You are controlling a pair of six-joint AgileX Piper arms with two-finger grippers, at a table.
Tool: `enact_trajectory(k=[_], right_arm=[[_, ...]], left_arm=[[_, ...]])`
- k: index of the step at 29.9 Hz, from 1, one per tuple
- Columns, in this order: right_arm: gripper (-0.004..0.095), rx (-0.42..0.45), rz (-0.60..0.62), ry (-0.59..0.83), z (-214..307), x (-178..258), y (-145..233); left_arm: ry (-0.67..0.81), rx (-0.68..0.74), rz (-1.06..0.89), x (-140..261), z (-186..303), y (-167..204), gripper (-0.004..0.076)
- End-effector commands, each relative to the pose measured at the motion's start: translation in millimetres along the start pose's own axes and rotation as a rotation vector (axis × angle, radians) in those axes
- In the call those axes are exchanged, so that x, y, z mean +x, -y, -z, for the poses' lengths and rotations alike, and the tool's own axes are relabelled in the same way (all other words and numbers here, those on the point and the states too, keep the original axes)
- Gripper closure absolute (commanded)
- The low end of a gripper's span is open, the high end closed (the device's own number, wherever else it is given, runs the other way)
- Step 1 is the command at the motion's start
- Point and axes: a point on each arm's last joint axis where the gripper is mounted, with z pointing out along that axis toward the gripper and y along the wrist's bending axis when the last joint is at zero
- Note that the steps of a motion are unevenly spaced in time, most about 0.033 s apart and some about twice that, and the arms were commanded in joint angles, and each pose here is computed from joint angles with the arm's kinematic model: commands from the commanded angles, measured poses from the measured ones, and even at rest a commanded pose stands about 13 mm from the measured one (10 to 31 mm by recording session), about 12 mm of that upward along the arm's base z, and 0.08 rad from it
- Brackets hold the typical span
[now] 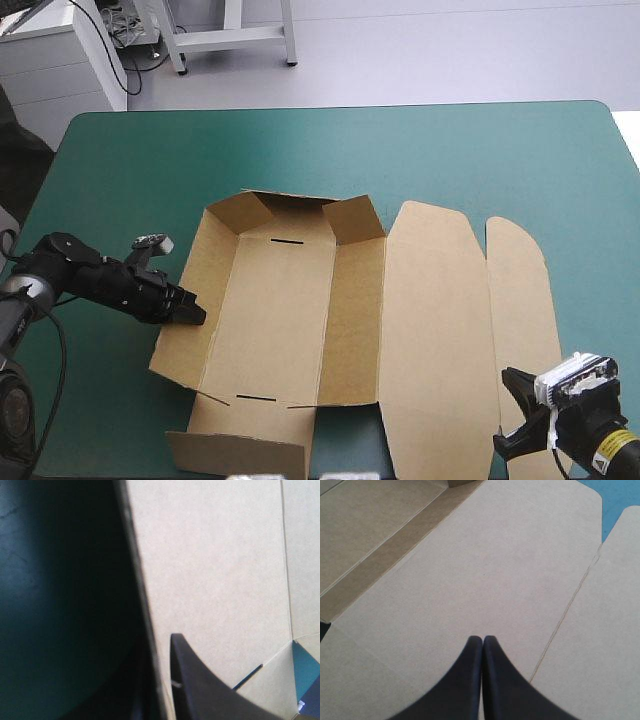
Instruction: Fold the box
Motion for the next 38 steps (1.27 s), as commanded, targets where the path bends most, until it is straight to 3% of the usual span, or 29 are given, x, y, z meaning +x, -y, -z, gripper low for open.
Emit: enact_trajectory(k=[1,5,10,18,25,30,38], right_arm=[[0.0928,-0.004,0.003,0.088,4,-13,-1],[0.0928,-0.006,0.003,0.102,4,-14,-1],[0.0928,-0.006,0.003,0.108,4,-15,-1],[0.0928,-0.009,-0.001,0.108,4,-15,-1],[0.0928,-0.01,-0.002,0.108,4,-15,-1],[0.0929,-0.011,-0.008,0.108,4,-15,-1],[0.0928,-0.011,-0.009,0.108,4,-15,-1]], left_arm=[[-0.003,0.034,-0.043,-2,5,17,0.0734],[-0.095,-0.103,-0.111,0,-4,18,0.0731],[-0.045,-0.312,-0.235,-25,0,29,0.0731],[0.18,-0.527,-0.579,-95,49,88,0.0731],[0.098,-0.812,-1.021,-129,39,142,0.0731],[0.072,-0.951,-1.299,-133,7,181,0.0731],[0.108,-1.009,-1.584,-116,-20,239,0.0731]])
